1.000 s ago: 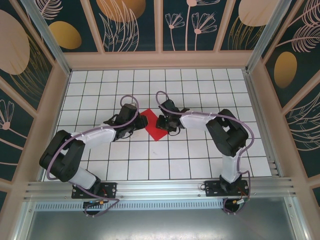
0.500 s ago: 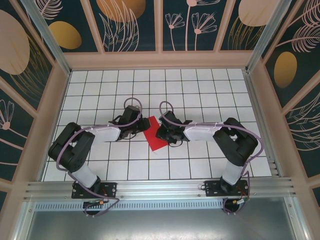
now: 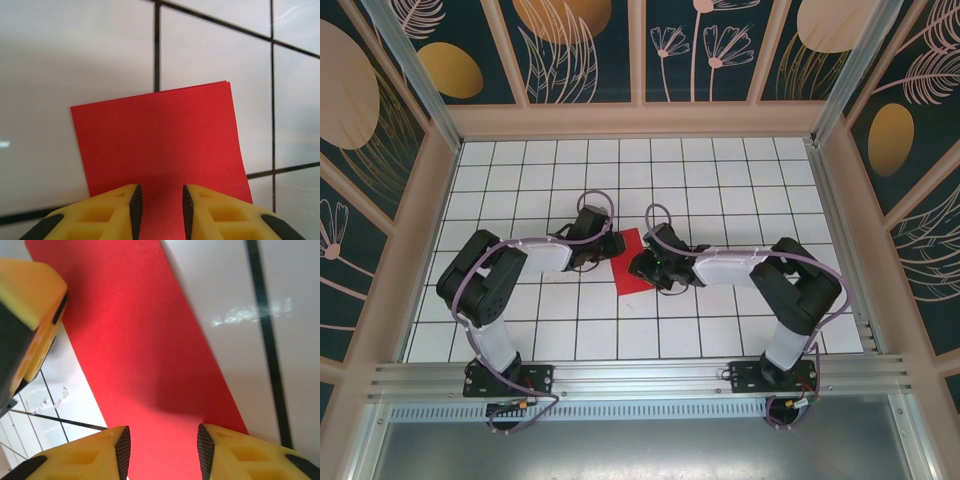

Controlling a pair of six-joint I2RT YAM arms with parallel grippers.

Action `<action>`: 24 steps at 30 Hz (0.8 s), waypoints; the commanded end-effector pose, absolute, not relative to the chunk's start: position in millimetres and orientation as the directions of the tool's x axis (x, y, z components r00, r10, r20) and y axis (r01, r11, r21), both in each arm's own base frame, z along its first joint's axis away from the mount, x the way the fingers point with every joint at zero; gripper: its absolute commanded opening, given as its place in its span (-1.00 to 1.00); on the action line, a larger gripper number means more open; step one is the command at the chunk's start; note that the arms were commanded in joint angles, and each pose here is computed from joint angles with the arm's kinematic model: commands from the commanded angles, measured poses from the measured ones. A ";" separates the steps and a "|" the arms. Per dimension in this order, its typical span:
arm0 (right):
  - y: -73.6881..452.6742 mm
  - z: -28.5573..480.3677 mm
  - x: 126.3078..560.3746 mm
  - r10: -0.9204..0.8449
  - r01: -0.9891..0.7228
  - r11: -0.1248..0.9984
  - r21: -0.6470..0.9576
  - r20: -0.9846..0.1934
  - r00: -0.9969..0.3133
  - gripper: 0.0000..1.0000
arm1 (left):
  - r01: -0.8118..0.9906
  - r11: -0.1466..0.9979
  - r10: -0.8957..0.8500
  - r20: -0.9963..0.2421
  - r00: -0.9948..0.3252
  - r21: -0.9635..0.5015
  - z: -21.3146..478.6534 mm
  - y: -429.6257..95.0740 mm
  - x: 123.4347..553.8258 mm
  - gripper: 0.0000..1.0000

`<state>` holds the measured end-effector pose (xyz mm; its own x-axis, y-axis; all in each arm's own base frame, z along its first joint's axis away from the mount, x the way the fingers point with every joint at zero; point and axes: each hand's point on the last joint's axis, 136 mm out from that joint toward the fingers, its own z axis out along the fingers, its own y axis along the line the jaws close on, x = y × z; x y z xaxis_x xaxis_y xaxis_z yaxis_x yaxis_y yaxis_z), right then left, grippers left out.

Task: Fold a paper plane with a square sheet of paper (pick it up from the middle)
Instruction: Rotate the paper at the center of the table, then third fold the triangle at the center of the table.

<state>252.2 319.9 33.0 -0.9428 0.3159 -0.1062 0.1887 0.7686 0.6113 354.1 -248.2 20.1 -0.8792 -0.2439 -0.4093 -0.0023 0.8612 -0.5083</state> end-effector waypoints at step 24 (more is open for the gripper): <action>281.1 85.9 272.7 0.319 0.034 0.742 0.670 -0.307 -0.897 0.98 | 0.077 0.766 -0.223 -0.376 -0.899 -0.638 63.9 -259.8 302.6 -0.35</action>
<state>271.0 277.2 78.1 -0.8984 0.3267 -0.2934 0.0677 0.7633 0.6425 303.3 -257.4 62.0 -0.8995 -0.1997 -0.3885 0.0926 0.7820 -0.6163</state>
